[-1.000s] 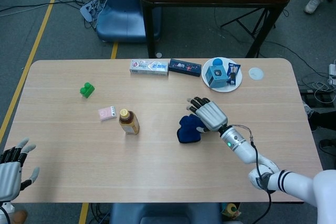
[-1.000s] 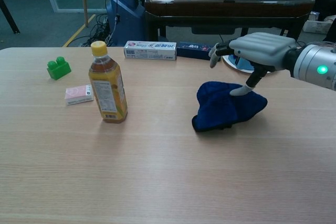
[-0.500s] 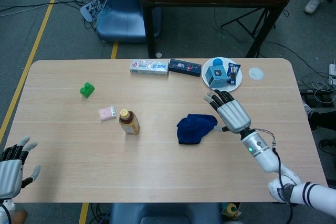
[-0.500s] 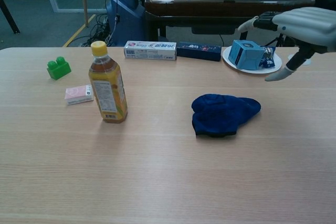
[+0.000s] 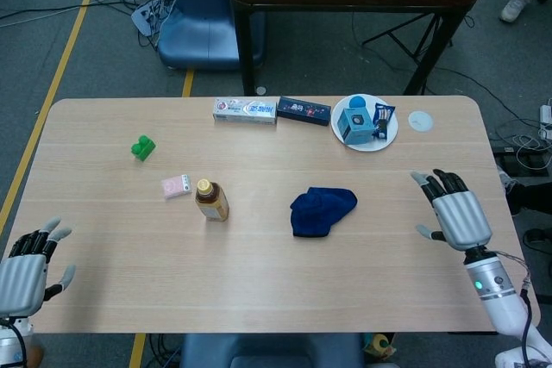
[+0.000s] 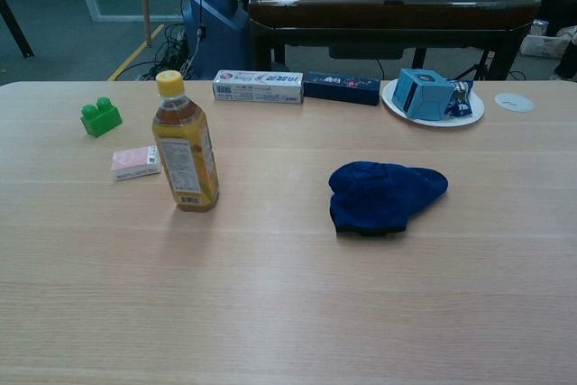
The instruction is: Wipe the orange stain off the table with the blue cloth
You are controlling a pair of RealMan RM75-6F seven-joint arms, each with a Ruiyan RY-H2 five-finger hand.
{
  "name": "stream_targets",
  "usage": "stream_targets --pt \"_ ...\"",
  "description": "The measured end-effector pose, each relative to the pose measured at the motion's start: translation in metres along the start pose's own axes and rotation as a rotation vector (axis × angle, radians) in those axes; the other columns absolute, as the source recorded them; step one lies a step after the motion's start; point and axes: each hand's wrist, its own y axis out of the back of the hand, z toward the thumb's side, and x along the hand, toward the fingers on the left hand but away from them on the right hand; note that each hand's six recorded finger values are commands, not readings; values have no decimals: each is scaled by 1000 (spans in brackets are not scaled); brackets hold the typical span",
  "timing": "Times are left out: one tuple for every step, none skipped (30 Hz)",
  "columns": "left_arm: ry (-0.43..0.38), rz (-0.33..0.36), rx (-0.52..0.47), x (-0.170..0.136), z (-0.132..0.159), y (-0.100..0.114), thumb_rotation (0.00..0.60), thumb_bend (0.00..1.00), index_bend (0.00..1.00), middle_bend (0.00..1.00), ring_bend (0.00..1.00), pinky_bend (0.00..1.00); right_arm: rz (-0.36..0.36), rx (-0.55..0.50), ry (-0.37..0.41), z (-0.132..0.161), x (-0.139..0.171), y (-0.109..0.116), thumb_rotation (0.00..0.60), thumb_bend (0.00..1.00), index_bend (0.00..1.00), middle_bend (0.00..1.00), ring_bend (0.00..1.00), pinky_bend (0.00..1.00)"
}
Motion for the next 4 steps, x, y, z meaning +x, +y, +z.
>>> stream_targets --pt "-2 0 0 1 0 0 600 274 245 125 177 159 -7 -5 -12 -4 6 1 600 77 157 249 146 175" --pt "-4 1 -1 1 1 0 600 274 245 125 177 159 -15 -9 -24 -7 11 2 600 77 163 251 149 175" --pt "-6 4 -1 3 1 0 600 274 245 125 178 159 -24 -13 -38 -11 18 3 600 77 165 254 151 175" --pt "-7 5 -2 3 1 0 600 274 245 125 178 159 -30 -16 -47 -13 23 4 600 77 166 255 152 175"
